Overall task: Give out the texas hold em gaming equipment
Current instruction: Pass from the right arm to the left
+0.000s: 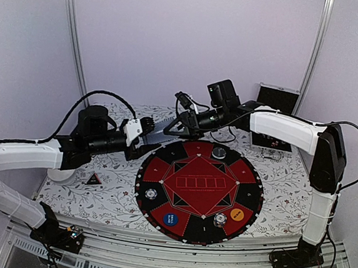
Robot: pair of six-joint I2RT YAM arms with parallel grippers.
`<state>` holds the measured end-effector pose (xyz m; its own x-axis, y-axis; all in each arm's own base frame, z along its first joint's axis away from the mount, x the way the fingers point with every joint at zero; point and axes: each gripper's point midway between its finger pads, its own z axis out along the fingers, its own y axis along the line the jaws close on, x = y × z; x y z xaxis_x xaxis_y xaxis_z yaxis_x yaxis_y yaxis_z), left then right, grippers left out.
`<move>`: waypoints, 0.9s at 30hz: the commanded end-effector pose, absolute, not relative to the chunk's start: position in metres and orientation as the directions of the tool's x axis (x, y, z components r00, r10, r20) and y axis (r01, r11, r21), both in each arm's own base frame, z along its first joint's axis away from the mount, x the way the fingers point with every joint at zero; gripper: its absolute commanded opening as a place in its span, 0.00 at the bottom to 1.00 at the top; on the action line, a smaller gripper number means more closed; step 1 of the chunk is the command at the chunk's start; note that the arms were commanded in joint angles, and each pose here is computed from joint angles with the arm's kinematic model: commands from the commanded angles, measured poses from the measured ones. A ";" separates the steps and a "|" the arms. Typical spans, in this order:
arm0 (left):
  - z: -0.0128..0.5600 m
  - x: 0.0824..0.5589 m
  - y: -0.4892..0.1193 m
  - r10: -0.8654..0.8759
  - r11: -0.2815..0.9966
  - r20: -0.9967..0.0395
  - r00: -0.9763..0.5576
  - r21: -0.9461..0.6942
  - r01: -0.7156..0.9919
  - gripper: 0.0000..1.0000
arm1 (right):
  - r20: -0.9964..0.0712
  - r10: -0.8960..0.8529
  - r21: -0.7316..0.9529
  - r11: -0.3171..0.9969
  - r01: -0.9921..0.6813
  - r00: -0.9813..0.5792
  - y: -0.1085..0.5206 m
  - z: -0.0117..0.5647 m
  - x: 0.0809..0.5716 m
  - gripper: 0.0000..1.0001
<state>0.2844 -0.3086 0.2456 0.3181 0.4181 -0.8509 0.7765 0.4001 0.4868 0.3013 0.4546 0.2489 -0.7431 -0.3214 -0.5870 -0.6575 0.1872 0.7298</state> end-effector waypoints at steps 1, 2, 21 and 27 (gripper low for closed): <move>0.251 0.287 -0.304 0.411 0.425 -0.854 0.320 0.490 0.761 0.56 | -0.627 -0.319 0.676 0.229 -0.700 -0.710 0.449 0.262 0.306 0.64; 0.250 0.287 -0.304 0.414 0.426 -0.853 0.319 0.491 0.760 0.56 | -0.632 -0.316 0.671 0.233 -0.704 -0.708 0.448 0.264 0.307 0.64; 0.249 0.287 -0.302 0.414 0.431 -0.856 0.310 0.485 0.761 0.55 | -0.662 -0.323 0.609 0.295 -0.736 -0.677 0.437 0.278 0.313 0.62; 0.247 0.288 -0.301 0.422 0.436 -0.854 0.305 0.486 0.757 0.55 | -0.682 -0.318 0.579 0.317 -0.751 -0.659 0.434 0.288 0.315 0.60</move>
<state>0.2878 -0.3055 0.2431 0.3035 0.4315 -0.8495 0.7668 0.4186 0.4866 0.3135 0.4425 0.2548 -0.7032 -0.3449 -0.6218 -0.7105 0.3057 0.6339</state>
